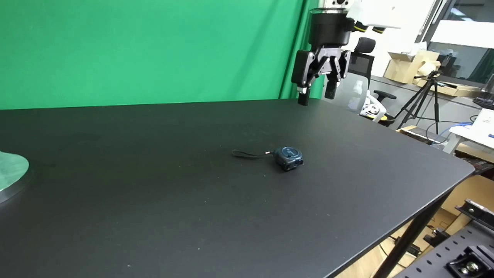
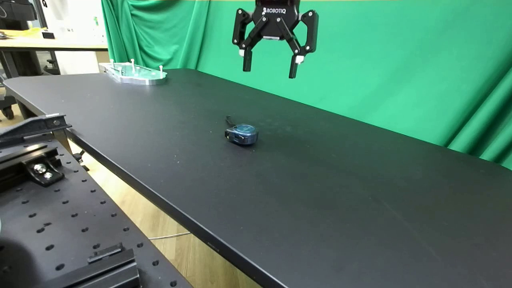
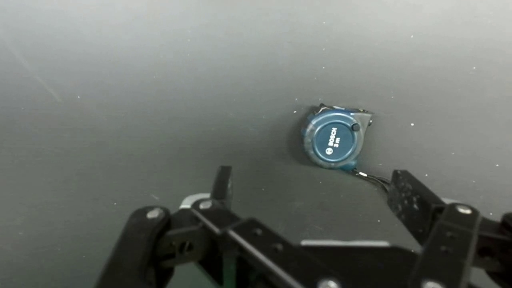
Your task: Move the measuring tape away from you
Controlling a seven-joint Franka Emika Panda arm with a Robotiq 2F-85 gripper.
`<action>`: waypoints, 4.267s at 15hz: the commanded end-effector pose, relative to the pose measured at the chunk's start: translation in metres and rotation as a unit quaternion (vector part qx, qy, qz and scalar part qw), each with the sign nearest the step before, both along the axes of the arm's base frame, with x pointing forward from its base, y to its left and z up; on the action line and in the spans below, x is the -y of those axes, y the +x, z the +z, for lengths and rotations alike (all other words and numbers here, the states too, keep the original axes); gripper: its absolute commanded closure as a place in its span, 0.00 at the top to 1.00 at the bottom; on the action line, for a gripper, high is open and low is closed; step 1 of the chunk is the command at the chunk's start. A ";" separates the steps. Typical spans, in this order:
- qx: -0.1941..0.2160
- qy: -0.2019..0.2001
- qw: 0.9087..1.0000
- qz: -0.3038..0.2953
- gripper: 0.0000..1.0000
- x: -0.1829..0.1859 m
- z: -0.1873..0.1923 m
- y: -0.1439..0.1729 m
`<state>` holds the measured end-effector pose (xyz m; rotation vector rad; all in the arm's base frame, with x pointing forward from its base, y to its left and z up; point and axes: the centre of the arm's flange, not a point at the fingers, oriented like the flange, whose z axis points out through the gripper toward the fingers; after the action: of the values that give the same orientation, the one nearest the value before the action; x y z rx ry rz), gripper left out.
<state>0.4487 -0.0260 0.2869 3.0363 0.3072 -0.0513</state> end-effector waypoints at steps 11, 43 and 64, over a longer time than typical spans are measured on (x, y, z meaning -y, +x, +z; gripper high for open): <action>0.031 0.020 0.999 -0.010 1.00 -0.015 -0.070 -0.004; -0.007 0.013 0.999 -0.034 0.42 -0.035 -0.123 0.014; 0.010 0.023 0.996 -0.090 0.42 -0.010 -0.085 0.124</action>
<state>0.5551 -0.0100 0.2036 3.1046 0.0741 -0.0180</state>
